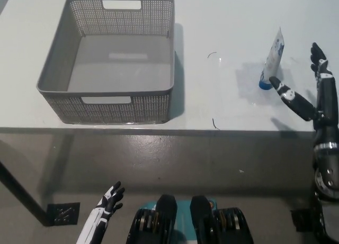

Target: Use the right hand to pick up a shampoo and place it into a container on the left side

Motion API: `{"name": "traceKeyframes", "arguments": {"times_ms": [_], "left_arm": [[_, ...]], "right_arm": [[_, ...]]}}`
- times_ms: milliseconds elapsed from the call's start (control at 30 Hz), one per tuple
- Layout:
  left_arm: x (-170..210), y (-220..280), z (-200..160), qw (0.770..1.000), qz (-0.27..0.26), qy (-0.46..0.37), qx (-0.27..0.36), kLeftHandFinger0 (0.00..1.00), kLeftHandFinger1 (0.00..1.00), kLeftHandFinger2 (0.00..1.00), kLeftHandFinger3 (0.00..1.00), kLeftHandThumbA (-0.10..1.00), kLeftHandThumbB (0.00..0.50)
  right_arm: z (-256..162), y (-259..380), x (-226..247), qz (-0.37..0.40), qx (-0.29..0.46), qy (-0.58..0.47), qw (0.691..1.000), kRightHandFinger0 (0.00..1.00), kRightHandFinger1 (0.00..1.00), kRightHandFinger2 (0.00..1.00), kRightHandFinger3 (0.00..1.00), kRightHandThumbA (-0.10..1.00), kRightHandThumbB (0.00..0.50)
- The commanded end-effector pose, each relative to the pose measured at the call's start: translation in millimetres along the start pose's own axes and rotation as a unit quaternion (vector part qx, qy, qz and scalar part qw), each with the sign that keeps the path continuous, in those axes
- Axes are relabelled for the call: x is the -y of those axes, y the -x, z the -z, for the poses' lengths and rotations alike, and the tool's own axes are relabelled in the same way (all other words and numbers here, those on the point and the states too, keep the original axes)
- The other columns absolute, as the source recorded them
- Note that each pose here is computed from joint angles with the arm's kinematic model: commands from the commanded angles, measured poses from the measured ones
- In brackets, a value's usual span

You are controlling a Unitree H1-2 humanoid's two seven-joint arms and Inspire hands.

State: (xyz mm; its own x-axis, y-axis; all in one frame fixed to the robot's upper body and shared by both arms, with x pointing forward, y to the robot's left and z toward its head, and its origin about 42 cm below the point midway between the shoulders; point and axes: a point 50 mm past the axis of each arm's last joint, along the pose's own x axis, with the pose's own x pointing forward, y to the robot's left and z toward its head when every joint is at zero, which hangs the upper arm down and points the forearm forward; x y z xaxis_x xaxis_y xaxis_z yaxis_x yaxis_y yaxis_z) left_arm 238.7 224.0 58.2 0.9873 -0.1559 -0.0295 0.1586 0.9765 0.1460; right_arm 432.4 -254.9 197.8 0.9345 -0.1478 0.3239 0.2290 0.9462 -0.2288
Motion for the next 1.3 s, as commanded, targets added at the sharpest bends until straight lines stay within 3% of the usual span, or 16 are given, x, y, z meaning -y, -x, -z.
{"name": "traceKeyframes", "arguments": {"times_ms": [0,367,467,867,1067,1200,1233,1267], "left_arm": [[0.8,1.6,-8.6,0.999,0.006,0.01,0.031,1.0,1.0,1.0,1.0,1.0,0.161],[-0.1,-3.3,-8.9,0.999,0.01,0.01,0.034,1.0,1.0,1.0,1.0,1.0,0.194],[0.0,-3.0,-8.6,0.999,0.016,0.011,0.036,1.0,1.0,1.0,1.0,1.0,0.178],[-1.0,-5.2,-10.0,0.999,0.019,0.002,0.038,1.0,1.0,1.0,1.0,1.0,0.191],[-1.3,-7.7,-12.5,0.999,0.022,-0.002,0.043,1.0,1.0,1.0,1.0,1.0,0.188],[-1.5,-8.9,-14.8,0.999,0.023,0.001,0.04,1.0,1.0,1.0,1.0,1.0,0.211],[-1.3,-9.3,-15.1,0.999,0.023,0.003,0.039,1.0,1.0,1.0,1.0,1.0,0.22],[-1.2,-10.3,-15.3,0.999,0.023,0.001,0.04,1.0,1.0,1.0,1.0,1.0,0.207]], "right_arm": [[-8.8,-32.7,2.4,0.035,0.015,0.006,0.999,1.0,1.0,1.0,1.0,0.94,0.425],[-9.2,-84.8,-13.2,0.044,-0.028,0.023,0.998,1.0,1.0,1.0,1.0,0.96,0.445],[-7.6,-92.4,-14.9,0.046,-0.035,0.012,0.998,1.0,1.0,1.0,1.0,0.94,0.455],[-15.0,-118.8,-36.0,0.028,-0.052,-0.011,0.998,1.0,1.0,1.0,1.0,0.85,0.406],[-15.2,-125.7,-48.9,0.017,-0.07,-0.005,0.997,1.0,1.0,1.0,1.0,0.86,0.41],[-13.2,-128.6,-58.8,0.002,-0.089,0.003,0.996,1.0,1.0,1.0,1.0,0.86,0.433],[-13.1,-128.9,-59.1,0.003,-0.09,0.004,0.996,1.0,1.0,1.0,1.0,0.85,0.425],[-13.4,-129.3,-59.9,0.009,-0.091,-0.003,0.996,1.0,1.0,1.0,1.0,0.76,0.422]]}}
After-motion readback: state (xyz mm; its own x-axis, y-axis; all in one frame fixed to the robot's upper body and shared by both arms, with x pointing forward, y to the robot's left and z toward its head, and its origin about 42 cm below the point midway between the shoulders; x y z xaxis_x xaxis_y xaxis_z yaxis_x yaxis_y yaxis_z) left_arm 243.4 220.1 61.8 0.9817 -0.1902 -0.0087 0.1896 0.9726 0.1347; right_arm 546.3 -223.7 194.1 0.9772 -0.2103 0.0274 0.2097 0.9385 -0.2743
